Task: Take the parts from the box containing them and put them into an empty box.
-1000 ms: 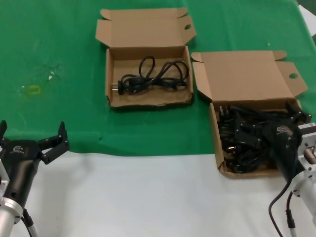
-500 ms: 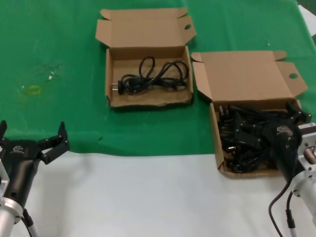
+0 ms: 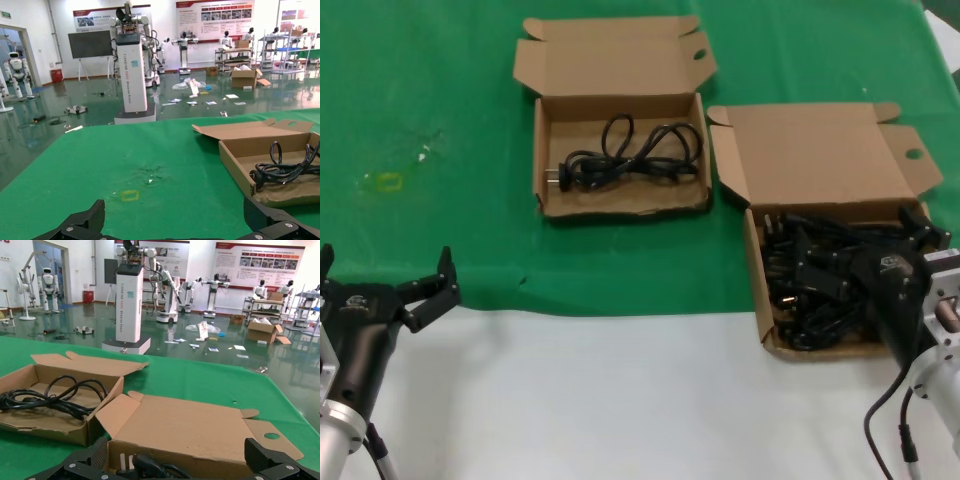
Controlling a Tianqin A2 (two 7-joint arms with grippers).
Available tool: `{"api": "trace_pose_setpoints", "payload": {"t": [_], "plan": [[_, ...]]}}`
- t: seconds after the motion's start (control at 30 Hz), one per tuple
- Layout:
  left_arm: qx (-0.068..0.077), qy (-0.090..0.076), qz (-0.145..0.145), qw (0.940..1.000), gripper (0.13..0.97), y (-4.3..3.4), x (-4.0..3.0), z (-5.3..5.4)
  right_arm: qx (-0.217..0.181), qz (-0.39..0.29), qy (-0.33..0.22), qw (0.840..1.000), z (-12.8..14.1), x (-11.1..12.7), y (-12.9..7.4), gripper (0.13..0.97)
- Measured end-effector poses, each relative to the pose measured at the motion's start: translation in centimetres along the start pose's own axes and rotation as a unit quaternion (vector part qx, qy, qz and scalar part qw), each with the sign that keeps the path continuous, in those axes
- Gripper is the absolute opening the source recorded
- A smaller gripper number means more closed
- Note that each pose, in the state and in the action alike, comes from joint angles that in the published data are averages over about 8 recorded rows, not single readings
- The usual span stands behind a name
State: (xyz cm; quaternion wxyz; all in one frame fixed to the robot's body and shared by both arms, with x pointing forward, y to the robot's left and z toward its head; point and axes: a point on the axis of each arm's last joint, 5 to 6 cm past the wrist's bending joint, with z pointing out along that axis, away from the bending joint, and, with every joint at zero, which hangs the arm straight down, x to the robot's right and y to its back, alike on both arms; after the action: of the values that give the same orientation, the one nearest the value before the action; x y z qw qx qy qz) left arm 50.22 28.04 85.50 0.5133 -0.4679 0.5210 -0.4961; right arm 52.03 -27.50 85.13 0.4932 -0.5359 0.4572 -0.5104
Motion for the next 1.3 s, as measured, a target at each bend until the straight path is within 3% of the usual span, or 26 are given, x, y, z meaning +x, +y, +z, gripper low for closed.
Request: {"api": "trace_pose_setpoints", "payload": {"t": [1.3], "plan": [[0.000,0.000,0.000,1.0000,0.966,0.00,0.00,0.00,0.000,0.000,0.000,1.000,0.00,0.00,0.00,0.966]]}}
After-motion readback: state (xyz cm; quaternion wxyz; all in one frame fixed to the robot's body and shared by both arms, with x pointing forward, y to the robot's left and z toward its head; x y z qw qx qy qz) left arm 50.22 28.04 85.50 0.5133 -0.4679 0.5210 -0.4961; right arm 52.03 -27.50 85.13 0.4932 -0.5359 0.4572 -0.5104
